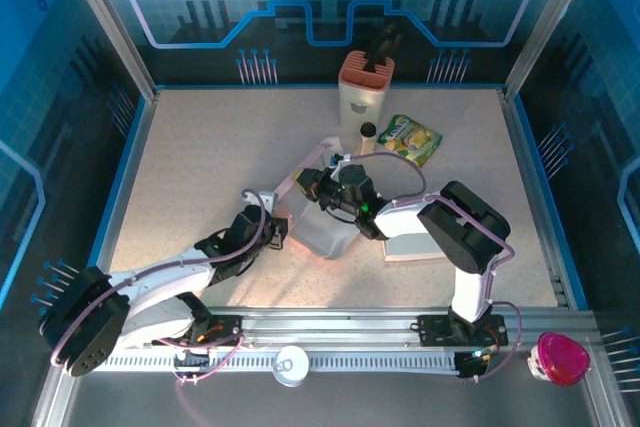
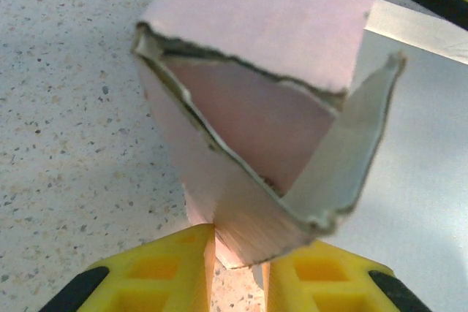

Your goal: Fold the paper box

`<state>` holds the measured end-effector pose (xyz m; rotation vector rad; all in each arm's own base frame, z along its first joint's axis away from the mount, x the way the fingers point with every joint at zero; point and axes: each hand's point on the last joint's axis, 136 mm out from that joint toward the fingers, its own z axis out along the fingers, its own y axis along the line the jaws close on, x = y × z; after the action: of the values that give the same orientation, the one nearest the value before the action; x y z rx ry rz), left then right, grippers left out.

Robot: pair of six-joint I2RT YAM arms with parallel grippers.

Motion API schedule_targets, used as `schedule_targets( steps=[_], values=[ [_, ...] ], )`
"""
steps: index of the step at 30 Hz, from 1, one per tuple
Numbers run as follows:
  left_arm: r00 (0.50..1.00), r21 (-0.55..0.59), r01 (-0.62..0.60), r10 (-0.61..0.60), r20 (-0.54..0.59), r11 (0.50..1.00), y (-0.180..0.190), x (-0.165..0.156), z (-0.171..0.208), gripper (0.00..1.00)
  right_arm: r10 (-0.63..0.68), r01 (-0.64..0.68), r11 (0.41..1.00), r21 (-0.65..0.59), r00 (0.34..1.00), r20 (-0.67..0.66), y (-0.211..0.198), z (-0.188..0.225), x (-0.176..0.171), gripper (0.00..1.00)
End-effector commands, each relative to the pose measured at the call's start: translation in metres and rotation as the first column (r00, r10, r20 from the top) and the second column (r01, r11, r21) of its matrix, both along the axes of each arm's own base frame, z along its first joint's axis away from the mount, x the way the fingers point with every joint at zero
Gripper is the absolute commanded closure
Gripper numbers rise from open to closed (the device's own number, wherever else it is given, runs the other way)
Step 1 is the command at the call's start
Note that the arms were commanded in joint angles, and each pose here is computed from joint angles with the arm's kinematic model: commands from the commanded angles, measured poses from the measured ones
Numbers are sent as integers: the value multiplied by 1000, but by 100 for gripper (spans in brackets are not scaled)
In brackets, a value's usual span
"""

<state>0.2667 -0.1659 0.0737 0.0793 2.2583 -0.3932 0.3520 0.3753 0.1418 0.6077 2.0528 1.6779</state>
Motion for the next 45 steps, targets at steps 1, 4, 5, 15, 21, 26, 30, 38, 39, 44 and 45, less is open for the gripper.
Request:
schedule_targets(
  steps=[1,4,5,15,21,26,30,38,39,44,45],
  values=[
    [999,10,-23,23,49,1000,-1,9,8,76,-10,10,1000,11,1000,11,0,6,-7,100],
    [997,9,-50,49,51,999,1,12,6,77,-15,14,1000,11,1000,11,0,4,-8,100],
    [997,10,-52,52,51,999,0,12,5,76,-18,18,1000,13,1000,9,0,3,-10,100],
    [991,18,-118,117,70,993,1,19,6,75,-89,88,995,50,996,22,-2,0,-20,100],
    [985,27,-158,156,77,987,4,24,5,76,-114,113,992,54,993,15,-5,-2,-23,100],
    [979,41,-194,191,77,980,3,27,4,79,-126,125,990,60,992,3,-6,-5,-23,100],
    [969,53,-240,236,75,969,5,29,1,85,-129,129,989,76,992,-2,-4,-4,-24,100],
    [945,86,-320,312,101,943,11,34,-3,96,-122,122,989,87,993,-4,-3,-2,-24,100],
    [940,92,-335,326,101,938,13,34,-4,99,-121,121,989,88,993,-3,-3,-1,-23,100],
    [905,118,-422,408,124,899,25,38,-1,100,-108,109,990,87,994,-10,-1,-1,-23,100],
    [897,124,-437,422,130,891,28,38,0,100,-106,106,991,85,994,-10,-1,-1,-24,100]
  ],
)
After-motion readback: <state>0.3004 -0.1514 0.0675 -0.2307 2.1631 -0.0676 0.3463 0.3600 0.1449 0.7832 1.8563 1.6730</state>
